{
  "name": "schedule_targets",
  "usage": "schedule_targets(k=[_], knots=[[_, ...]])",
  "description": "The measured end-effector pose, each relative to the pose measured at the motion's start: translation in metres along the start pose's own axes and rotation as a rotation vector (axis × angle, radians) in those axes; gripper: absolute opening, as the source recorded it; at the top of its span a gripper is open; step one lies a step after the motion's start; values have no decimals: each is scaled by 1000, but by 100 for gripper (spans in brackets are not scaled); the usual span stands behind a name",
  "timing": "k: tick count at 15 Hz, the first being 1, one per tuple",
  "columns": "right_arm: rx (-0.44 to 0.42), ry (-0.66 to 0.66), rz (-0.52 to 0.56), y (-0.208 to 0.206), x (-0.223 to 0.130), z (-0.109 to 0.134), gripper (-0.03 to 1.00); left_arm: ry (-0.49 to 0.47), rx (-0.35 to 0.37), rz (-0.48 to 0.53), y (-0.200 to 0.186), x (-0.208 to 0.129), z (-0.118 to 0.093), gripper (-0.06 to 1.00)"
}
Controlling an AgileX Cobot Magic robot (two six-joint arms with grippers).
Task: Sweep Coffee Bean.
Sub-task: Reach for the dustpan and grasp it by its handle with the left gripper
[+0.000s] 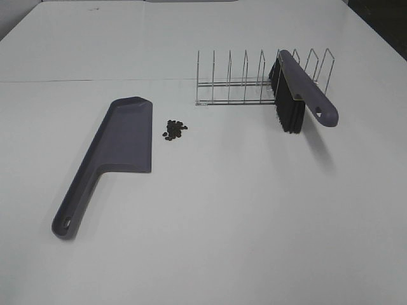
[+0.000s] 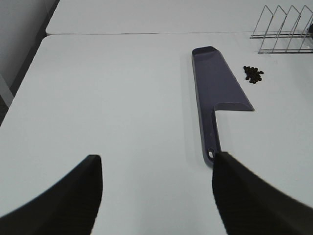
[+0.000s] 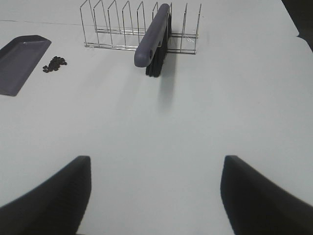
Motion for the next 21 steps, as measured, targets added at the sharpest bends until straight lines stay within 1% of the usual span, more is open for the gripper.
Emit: schedule_targets(k=[2, 3, 5, 8, 10, 11, 13, 14, 15, 16, 19, 21], knots=[[0, 0, 0, 0, 0, 0, 65, -35, -33, 29, 12, 19, 1, 61], [0, 0, 0, 0, 0, 0, 65, -84, -76, 92, 30, 36, 0, 61], [0, 0, 0, 0, 0, 0, 65, -138, -122, 171, 59, 61, 1, 61], [0, 0, 0, 0, 0, 0, 65, -196, -166, 342, 117, 97, 6, 61], [0, 0, 0, 0, 0, 0, 65, -234, -193, 469, 167, 110, 8, 61], [0, 0, 0, 0, 0, 0, 65, -238, -196, 488, 177, 114, 9, 61], [0, 0, 0, 0, 0, 0, 65, -251, -215, 607, 222, 119, 10, 62], [0, 0, 0, 0, 0, 0, 65, -239, -244, 710, 260, 120, 6, 65], [0, 0, 0, 0, 0, 0, 65, -219, -267, 753, 278, 119, -3, 66], [0, 0, 0, 0, 0, 0, 65, -206, -281, 780, 287, 117, -8, 66], [0, 0, 0, 0, 0, 0, 65, -142, -336, 918, 332, 97, -41, 68], [0, 0, 0, 0, 0, 0, 65, -105, -332, 996, 351, 79, -55, 72]])
Point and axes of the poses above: a point on each arm's last joint axis where the gripper is mounted, y pointing out along that axis toward the gripper, z along the wrist's bending axis when the last joint is at zero, x = y × z, the point moved 1 cm from there along y, pointing out along that axis toward the gripper, and after that the axes turned 11 degrees about y, right-handed, at the moved point
